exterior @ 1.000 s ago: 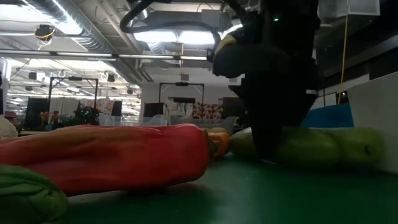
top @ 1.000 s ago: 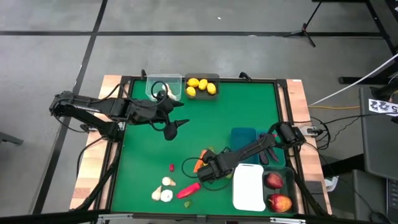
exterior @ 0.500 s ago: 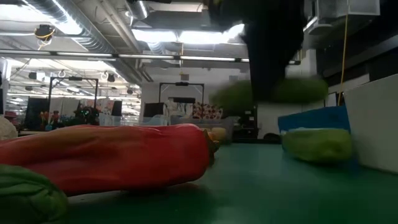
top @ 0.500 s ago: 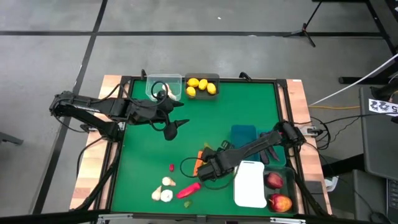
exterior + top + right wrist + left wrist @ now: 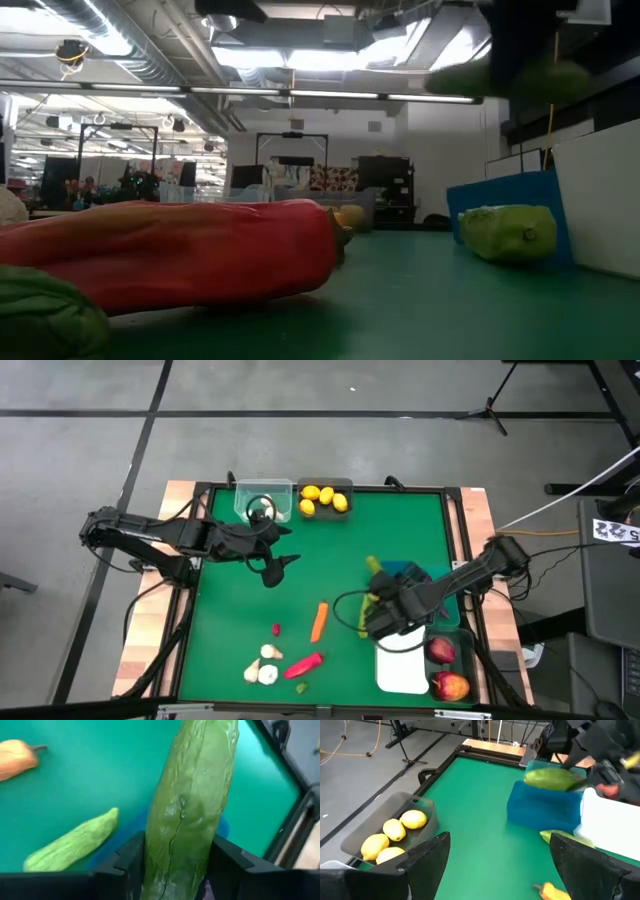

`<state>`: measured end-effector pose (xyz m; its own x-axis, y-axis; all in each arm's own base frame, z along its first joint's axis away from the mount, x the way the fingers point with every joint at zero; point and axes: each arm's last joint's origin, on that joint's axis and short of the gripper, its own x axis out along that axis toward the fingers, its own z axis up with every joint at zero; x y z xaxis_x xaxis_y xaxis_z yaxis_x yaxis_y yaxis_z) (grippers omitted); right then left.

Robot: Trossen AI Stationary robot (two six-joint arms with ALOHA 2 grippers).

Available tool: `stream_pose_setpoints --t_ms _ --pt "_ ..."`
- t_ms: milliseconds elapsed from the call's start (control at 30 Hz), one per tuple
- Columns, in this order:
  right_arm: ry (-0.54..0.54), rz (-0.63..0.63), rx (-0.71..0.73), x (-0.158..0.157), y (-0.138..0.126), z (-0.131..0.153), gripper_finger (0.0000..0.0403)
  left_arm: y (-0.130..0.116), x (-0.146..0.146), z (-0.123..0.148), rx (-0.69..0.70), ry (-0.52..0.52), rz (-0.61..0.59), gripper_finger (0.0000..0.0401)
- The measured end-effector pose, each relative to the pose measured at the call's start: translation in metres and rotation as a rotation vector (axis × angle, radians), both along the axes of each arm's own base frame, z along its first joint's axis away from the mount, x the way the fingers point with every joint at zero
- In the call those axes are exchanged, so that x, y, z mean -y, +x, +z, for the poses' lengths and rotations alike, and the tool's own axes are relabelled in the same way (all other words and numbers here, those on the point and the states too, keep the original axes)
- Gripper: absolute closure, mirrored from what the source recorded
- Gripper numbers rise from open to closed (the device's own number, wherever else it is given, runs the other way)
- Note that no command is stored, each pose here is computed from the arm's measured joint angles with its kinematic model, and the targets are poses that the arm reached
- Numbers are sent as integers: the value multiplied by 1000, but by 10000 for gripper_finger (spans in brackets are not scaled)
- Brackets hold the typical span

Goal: Sort produce into baskets
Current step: Put the green cucumber into the blue bin

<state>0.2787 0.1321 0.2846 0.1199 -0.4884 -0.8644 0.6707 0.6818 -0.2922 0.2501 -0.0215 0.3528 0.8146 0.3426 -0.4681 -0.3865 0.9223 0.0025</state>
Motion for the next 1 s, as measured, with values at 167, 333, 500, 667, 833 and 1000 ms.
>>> stream_pose_setpoints --t_ms 167,333,500,667,833,1000 --pt "25 -136 -21 30 -19 -33 204 1 -1 -4 -3 2 8 66" --pt "47 -202 -31 50 -22 -60 178 3 0 -6 -4 -1 13 66" --pt "122 -163 -35 52 -17 -70 175 7 0 -11 -18 -11 21 66" --pt "166 -106 -52 48 -15 -66 174 23 5 -23 -29 -35 27 66" --pt "165 -32 -58 41 -14 -43 174 55 15 -50 -80 -111 -126 66" --pt "162 73 -68 26 -30 7 173 94 48 -97 -164 15 -459 66"
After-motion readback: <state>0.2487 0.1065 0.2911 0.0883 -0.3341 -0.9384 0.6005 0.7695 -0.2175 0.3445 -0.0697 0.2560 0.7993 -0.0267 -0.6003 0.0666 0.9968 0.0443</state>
